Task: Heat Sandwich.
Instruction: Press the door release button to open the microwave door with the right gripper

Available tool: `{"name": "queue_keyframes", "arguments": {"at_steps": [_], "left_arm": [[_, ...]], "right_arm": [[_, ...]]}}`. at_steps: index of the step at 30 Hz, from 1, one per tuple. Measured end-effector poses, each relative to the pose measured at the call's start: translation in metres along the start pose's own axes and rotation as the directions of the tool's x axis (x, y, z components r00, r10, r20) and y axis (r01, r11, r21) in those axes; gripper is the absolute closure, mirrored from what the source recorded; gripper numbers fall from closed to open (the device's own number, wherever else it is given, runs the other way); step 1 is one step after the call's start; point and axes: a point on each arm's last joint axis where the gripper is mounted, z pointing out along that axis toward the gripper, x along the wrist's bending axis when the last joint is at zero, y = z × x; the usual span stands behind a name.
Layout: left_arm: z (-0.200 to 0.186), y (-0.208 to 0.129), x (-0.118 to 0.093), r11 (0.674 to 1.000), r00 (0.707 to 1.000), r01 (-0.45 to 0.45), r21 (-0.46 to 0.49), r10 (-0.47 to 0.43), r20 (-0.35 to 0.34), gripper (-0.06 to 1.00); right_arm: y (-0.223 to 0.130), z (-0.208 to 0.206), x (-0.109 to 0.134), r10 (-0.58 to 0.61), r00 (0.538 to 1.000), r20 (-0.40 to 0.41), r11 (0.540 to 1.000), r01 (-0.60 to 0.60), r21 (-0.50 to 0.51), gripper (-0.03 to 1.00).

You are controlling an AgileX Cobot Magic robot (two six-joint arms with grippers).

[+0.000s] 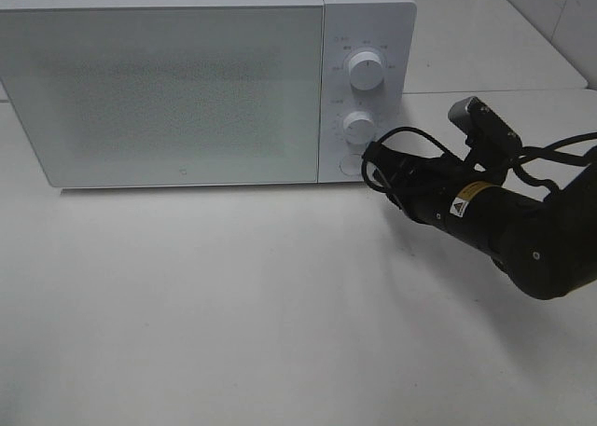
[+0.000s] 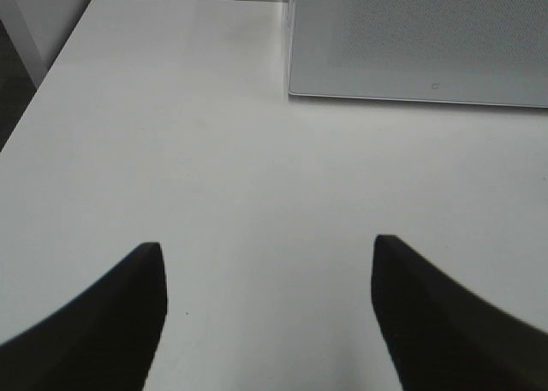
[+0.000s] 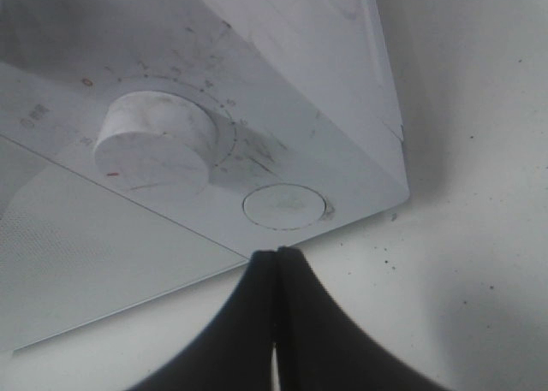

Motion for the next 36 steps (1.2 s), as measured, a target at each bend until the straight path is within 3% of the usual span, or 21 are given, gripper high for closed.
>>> {"name": "queue_keyframes", "arguments": {"at_steps": [8,17,27,36], "left_arm": [[0.000,0.000,0.000,1.000,1.000,0.000,0.000,0.000,0.000,0.30],[0.000,0.000,0.000,1.000,1.000,0.000,0.000,0.000,0.000,0.30],[0.000,0.000,0.000,1.000,1.000,0.000,0.000,0.000,0.000,0.30],[0.000,0.000,0.000,1.000,1.000,0.000,0.000,0.000,0.000,0.30]], "right_arm": [[-0.011,0.018,0.012,0.008,0.999,-0.035,1.000,-0.007,0.028,0.96],[-0.020,0.038,0.010,0.012,0.999,-0.033,0.999,-0.011,0.033,0.96],[-0.022,0.055,0.004,0.039,0.999,0.023,0.999,-0.040,0.022,0.96],[-0.017,0.063,0.006,-0.038,0.999,0.038,0.999,0.038,-0.005,0.96]]}}
